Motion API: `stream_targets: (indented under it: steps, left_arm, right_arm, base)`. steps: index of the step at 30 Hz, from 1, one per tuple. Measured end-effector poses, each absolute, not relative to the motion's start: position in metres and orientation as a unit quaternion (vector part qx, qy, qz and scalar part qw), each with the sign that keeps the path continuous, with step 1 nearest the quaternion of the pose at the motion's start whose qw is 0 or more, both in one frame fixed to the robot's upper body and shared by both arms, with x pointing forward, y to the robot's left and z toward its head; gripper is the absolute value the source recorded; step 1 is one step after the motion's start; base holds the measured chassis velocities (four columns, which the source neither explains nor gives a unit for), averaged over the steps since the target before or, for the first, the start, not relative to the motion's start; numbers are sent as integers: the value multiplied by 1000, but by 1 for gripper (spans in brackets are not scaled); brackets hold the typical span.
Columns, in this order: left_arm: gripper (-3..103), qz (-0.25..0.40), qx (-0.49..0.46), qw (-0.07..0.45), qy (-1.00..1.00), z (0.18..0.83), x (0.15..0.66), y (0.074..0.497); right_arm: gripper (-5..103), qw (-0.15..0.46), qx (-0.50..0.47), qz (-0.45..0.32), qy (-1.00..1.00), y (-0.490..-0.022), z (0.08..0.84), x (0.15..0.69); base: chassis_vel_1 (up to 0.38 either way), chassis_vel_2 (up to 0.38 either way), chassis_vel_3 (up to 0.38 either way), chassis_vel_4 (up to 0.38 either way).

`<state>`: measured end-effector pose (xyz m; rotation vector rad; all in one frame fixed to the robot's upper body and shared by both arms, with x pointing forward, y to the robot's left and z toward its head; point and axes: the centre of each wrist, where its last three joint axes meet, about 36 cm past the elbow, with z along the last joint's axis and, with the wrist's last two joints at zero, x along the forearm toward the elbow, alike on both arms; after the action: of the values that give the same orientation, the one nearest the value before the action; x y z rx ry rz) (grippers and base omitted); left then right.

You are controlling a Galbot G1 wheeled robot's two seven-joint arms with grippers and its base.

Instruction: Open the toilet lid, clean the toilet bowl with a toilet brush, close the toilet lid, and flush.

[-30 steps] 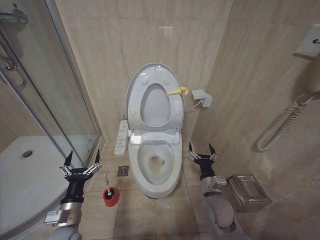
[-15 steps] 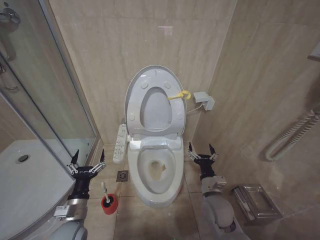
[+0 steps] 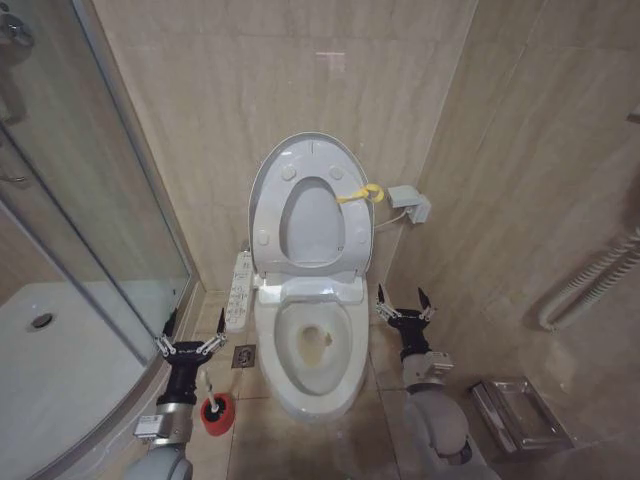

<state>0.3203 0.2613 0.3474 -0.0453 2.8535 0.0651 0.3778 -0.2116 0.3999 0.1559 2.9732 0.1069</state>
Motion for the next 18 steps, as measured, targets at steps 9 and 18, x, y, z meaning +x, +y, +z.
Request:
stream_targets:
  steps: [9, 18]
  left_arm:
    - [100, 27, -51, 90, 994, 277, 308, 265]
    - [100, 35, -63, 39, 997, 206, 309, 278]
  right_arm:
    - [100, 81, 52, 36, 995, -212, 400, 378]
    - [100, 81, 52, 36, 995, -212, 400, 378]
  base:
    - [-8, 5, 5, -7]
    - [0, 0, 0, 0]
